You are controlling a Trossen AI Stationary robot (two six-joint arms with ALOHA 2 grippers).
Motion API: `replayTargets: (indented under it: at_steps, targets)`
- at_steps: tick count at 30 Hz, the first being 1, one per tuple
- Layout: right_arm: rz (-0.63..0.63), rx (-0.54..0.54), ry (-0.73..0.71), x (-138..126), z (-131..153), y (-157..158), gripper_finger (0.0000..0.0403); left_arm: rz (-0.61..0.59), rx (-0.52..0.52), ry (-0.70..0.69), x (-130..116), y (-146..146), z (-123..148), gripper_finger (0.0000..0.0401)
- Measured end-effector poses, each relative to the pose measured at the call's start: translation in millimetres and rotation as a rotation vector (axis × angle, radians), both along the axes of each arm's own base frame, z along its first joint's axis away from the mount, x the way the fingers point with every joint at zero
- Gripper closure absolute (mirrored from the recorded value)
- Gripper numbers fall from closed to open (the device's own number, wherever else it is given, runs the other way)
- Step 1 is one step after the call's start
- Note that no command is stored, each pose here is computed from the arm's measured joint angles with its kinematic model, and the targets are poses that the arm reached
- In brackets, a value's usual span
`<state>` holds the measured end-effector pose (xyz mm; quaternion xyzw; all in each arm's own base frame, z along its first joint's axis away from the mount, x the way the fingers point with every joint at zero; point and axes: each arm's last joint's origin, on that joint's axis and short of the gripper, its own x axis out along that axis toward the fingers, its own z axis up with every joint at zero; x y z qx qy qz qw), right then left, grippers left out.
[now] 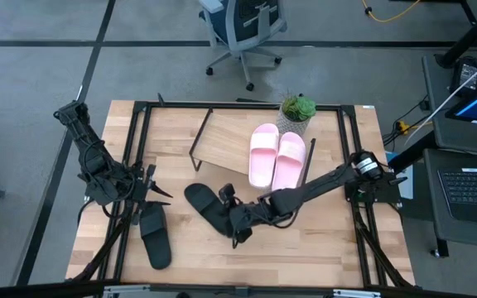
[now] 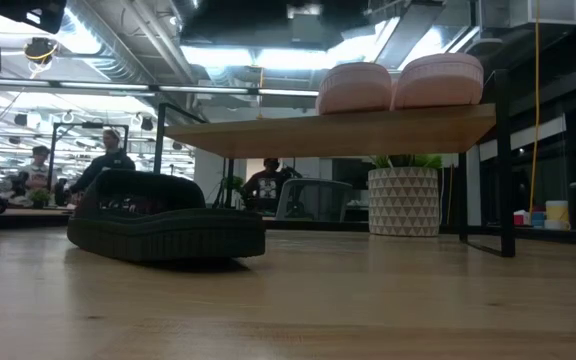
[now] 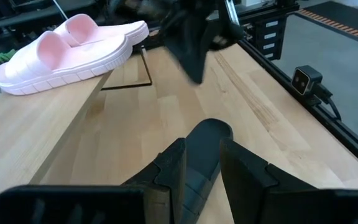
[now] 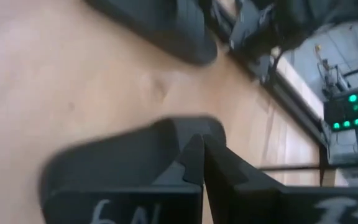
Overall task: Pick and place slides into the shelf
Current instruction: Put the right black slide on the shelf
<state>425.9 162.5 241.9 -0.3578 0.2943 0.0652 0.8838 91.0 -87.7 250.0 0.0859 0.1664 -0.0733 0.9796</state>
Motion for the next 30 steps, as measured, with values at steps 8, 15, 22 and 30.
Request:
replayTargets:
  at_steps: [8, 15, 22, 30]
  targets:
    - [0.017, 0.125, -0.032, -13.4, 42.2, 41.7, 0.0397, 0.002, -0.003, -0.001, 1.6, -2.1, -0.1, 0.0312]
    - [-0.295, 0.206, -0.05, -35.0, 38.7, 59.4, 0.0399, 0.02, 0.002, 0.04, 7.0, -9.1, -6.9, 0.0312]
    - [-0.42, 0.307, -0.12, -48.1, 29.8, 75.5, 0.0399, 0.057, -0.041, 0.102, 12.9, -16.9, -16.2, 0.0312]
    - [-0.422, 0.333, -0.138, -52.1, 16.6, 82.7, 0.0399, 0.212, -0.219, 0.172, 17.2, -9.0, -22.5, 0.0312]
